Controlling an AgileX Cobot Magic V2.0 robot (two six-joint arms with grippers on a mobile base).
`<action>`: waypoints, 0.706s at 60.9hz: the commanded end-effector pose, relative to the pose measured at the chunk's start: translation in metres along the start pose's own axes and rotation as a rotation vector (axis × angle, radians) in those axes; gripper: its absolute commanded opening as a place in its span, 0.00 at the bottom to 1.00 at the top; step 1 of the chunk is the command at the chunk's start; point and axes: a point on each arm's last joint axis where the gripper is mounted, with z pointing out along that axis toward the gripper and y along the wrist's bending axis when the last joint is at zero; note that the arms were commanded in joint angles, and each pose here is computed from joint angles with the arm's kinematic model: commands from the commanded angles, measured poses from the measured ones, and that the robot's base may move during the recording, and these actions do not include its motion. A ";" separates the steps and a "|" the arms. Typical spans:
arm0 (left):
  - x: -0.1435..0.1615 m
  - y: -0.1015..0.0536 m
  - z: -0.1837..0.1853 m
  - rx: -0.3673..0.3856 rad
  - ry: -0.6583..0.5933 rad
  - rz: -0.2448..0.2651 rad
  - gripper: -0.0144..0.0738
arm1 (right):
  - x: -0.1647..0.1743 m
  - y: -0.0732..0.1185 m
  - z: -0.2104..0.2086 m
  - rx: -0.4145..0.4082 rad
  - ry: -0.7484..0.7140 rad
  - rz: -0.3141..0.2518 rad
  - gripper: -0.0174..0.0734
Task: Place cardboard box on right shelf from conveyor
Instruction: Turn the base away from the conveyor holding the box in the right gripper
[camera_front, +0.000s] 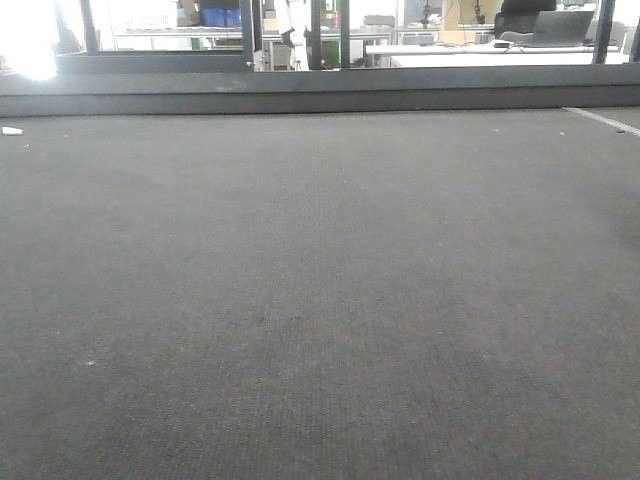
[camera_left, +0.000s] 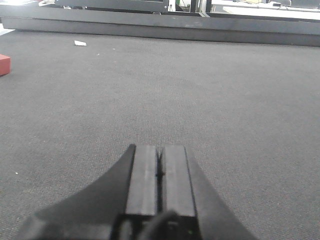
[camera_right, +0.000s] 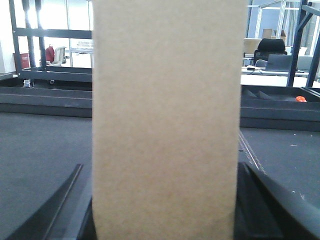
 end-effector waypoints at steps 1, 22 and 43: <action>-0.006 0.000 0.000 -0.001 -0.083 -0.008 0.03 | -0.017 0.000 -0.002 0.011 -0.118 -0.011 0.25; -0.006 0.000 0.000 -0.001 -0.083 -0.008 0.03 | -0.017 0.000 -0.002 0.011 -0.118 -0.011 0.25; -0.006 0.000 0.000 -0.001 -0.083 -0.008 0.03 | -0.017 0.000 -0.002 0.011 -0.118 -0.011 0.25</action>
